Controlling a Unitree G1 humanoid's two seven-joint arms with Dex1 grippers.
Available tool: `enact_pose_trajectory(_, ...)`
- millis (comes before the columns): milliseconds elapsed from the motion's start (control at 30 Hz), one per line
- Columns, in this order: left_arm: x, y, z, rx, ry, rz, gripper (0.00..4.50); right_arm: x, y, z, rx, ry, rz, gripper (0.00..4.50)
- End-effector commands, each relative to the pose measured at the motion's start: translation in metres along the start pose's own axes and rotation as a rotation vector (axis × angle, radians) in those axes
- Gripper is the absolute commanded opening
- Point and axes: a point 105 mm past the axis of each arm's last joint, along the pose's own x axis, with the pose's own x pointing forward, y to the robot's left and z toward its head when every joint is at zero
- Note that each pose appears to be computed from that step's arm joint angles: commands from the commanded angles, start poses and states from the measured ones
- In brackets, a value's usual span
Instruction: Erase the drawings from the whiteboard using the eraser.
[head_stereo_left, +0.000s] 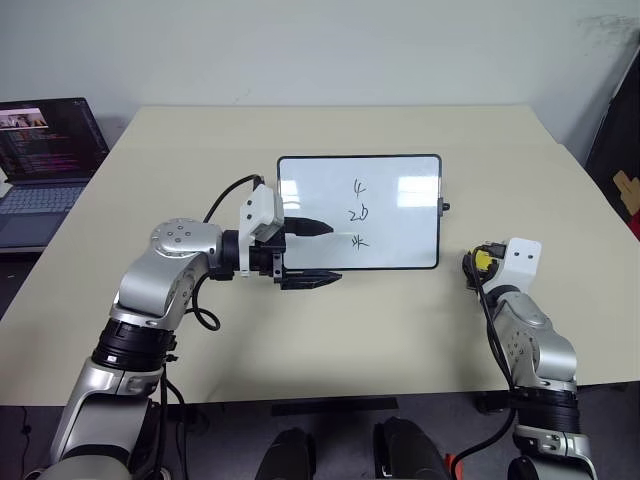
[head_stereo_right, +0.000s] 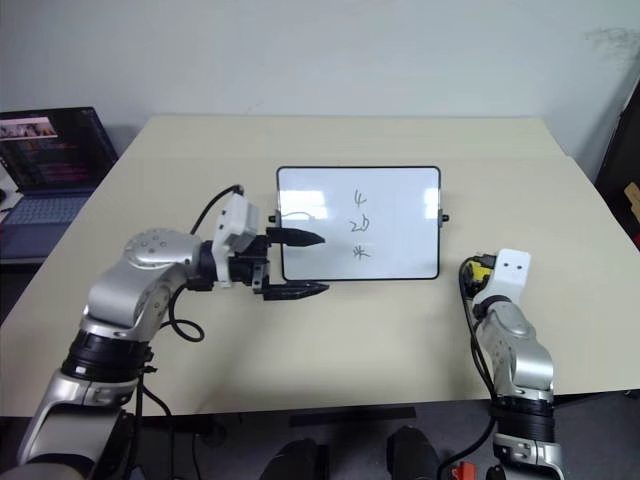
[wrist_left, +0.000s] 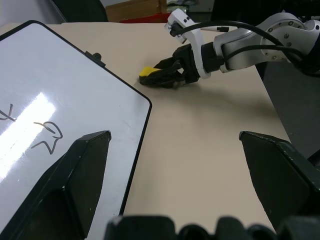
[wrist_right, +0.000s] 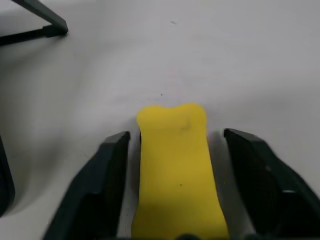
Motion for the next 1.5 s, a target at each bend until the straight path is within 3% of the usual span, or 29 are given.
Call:
enact_pose_trajectory(33,-0.002,-0.001,0.011,0.053,-0.025,0.005,4.5,-0.001,0.0,0.026,-0.008,-0.097,0.005,3.47)
enact_pose_trajectory(300,0.0,-0.002,0.01,0.05,-0.023,0.002,4.5,-0.001,-0.007,0.02,-0.022,-0.069,-0.019,3.47)
enact_pose_trajectory(400,0.0,-0.003,0.009,0.049,-0.021,0.001,4.5,-0.001,-0.006,0.016,-0.025,-0.052,-0.013,2.88)
enact_pose_trajectory(533,-0.001,-0.003,0.009,0.048,-0.02,0.001,4.5,-0.001,-0.002,0.011,-0.024,-0.029,0.008,1.39)
enact_pose_trajectory(600,-0.001,-0.003,0.008,0.046,-0.018,0.004,4.5,-0.001,0.0,0.011,-0.024,-0.027,0.012,1.1)
enact_pose_trajectory(833,-0.002,-0.003,0.008,0.043,-0.016,0.014,4.5,0.001,0.001,0.014,-0.017,-0.04,0.014,1.09)
enact_pose_trajectory(1033,-0.008,0.004,0.007,0.025,-0.015,0.084,4.5,-0.004,0.01,0.032,-0.022,-0.108,0.076,1.09)
enact_pose_trajectory(1200,-0.023,0.023,-0.004,0.018,0.04,0.29,4.5,-0.032,0.043,0.065,-0.201,-0.264,0.272,1.09)
enact_pose_trajectory(1367,-0.032,0.045,-0.002,-0.019,0.03,0.477,4.5,-0.059,0.083,0.081,-0.394,-0.4,0.437,1.09)
enact_pose_trajectory(1500,-0.039,0.063,0.001,-0.026,0.038,0.592,4.5,-0.062,0.123,0.086,-0.529,-0.478,0.554,1.08)
